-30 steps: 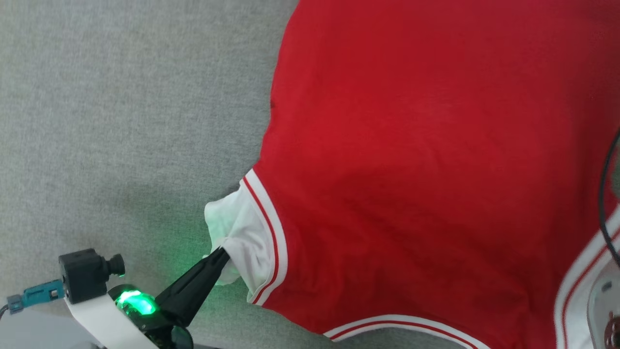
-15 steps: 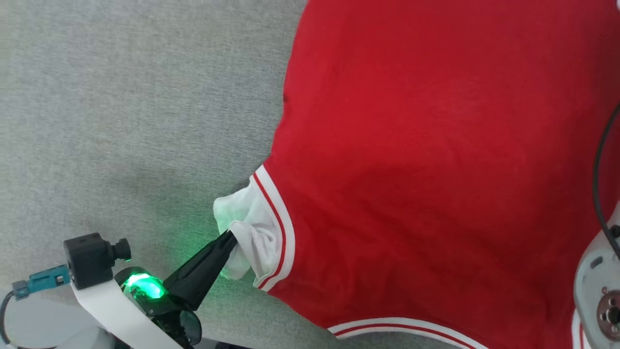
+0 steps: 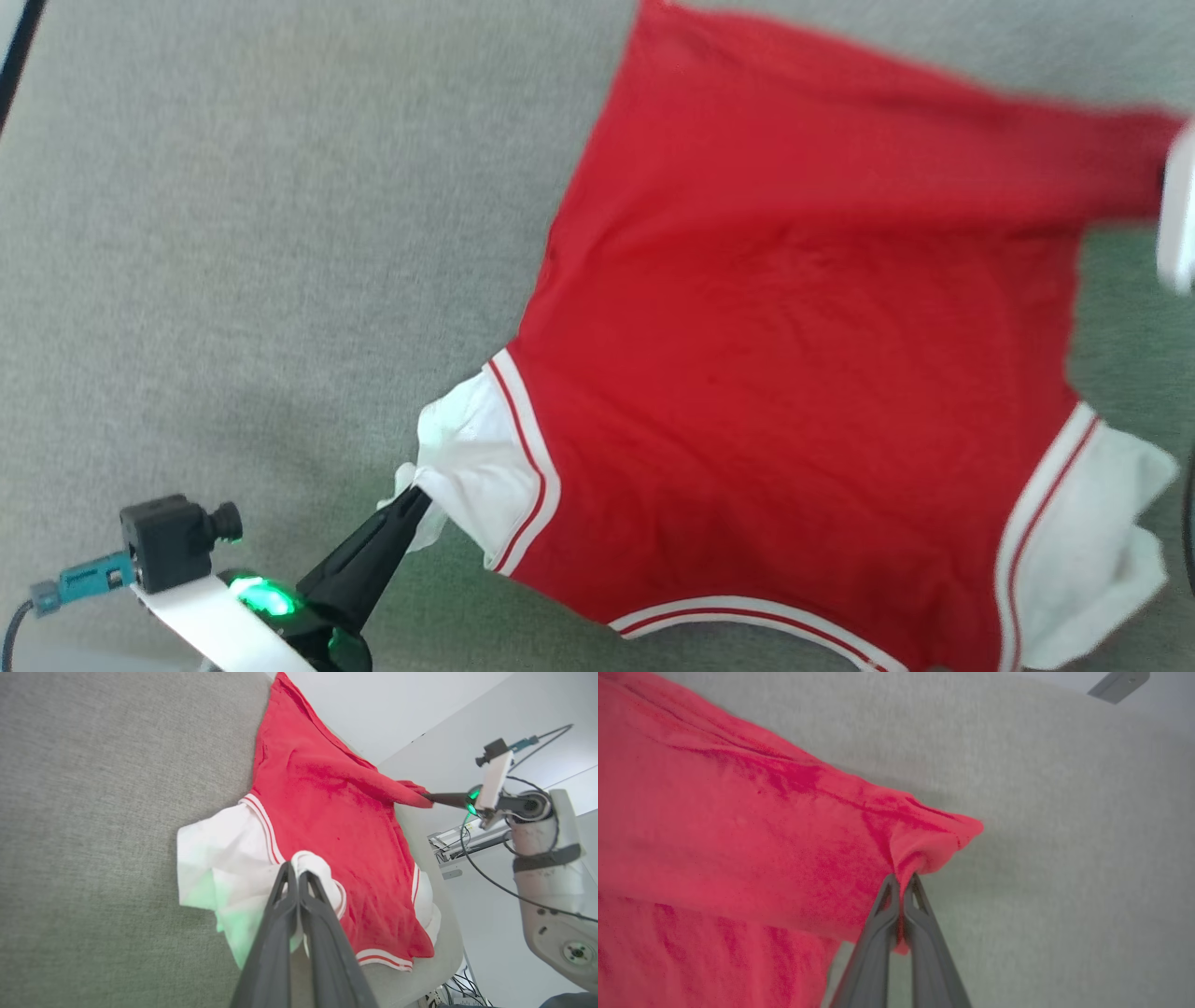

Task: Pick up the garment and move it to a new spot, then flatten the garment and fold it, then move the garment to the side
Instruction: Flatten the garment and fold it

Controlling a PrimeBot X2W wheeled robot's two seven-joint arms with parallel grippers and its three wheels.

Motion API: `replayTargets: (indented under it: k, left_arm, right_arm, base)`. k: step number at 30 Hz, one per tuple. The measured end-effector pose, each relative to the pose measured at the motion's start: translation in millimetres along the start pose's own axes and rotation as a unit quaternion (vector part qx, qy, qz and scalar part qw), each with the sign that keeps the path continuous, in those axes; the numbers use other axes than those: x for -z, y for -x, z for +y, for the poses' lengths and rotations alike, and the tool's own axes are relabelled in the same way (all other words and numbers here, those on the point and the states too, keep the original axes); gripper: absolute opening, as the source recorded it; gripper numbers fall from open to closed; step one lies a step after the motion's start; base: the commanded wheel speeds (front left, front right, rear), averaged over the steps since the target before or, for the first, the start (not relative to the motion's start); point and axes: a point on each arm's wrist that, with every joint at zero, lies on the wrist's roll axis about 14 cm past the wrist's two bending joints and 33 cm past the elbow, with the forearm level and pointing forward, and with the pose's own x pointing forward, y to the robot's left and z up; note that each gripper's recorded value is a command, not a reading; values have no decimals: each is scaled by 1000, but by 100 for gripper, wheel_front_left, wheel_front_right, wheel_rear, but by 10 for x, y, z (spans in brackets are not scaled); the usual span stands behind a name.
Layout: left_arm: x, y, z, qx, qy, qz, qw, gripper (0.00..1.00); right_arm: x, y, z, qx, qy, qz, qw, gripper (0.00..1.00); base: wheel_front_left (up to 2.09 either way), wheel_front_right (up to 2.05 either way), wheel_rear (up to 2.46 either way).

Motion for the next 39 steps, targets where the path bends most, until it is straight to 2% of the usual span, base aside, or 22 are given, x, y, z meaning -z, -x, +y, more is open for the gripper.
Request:
replayTargets:
  k: [4,10,15,20,21,22,25,26,30,34,39]
  left_arm:
    - [-14,75,-59,7,-6,-11,1000,0]
    - [-71,94,-113,19,-16,-22,999,0]
    - [-100,55,-187,32,-15,-29,999,0]
    - [-78,27,-206,36,-12,-27,999,0]
    - [-68,21,-209,37,-12,-26,999,0]
    - [-57,12,-218,38,-11,-24,999,0]
    - [-56,14,-226,40,-11,-24,999,0]
    - [-58,21,-214,37,-11,-25,999,0]
    - [-75,22,-203,35,-8,-29,999,0]
    - [-55,28,-201,32,-2,-29,999,0]
    - [-76,11,-188,28,2,-36,999,0]
  right_arm:
    - [453,414,-56,-20,8,24,999,0]
    - [1417,955,69,-61,2,108,992,0]
    - [2173,1309,424,-116,-10,185,976,0]
    - [2527,1500,740,-159,-19,214,964,0]
    - [2526,1504,747,-159,-20,210,964,29]
    - [2432,1496,732,-155,-28,180,971,100]
    - [2293,1496,665,-145,-35,148,978,100]
    - [2064,1500,555,-130,-39,107,985,100]
    - [1483,1489,373,-108,-25,26,993,100]
    - [786,1348,305,-86,13,-64,994,100]
    - [354,914,576,-96,55,-101,989,100]
  base:
    - [0,0,0]
    - [0,0,0]
    - [0,0,0]
    - [0,0,0]
    - [0,0,0]
    - [0,0,0]
    - [0,0,0]
    - [0,0,0]
    - [0,0,0]
    - [0,0,0]
    - [0,0,0]
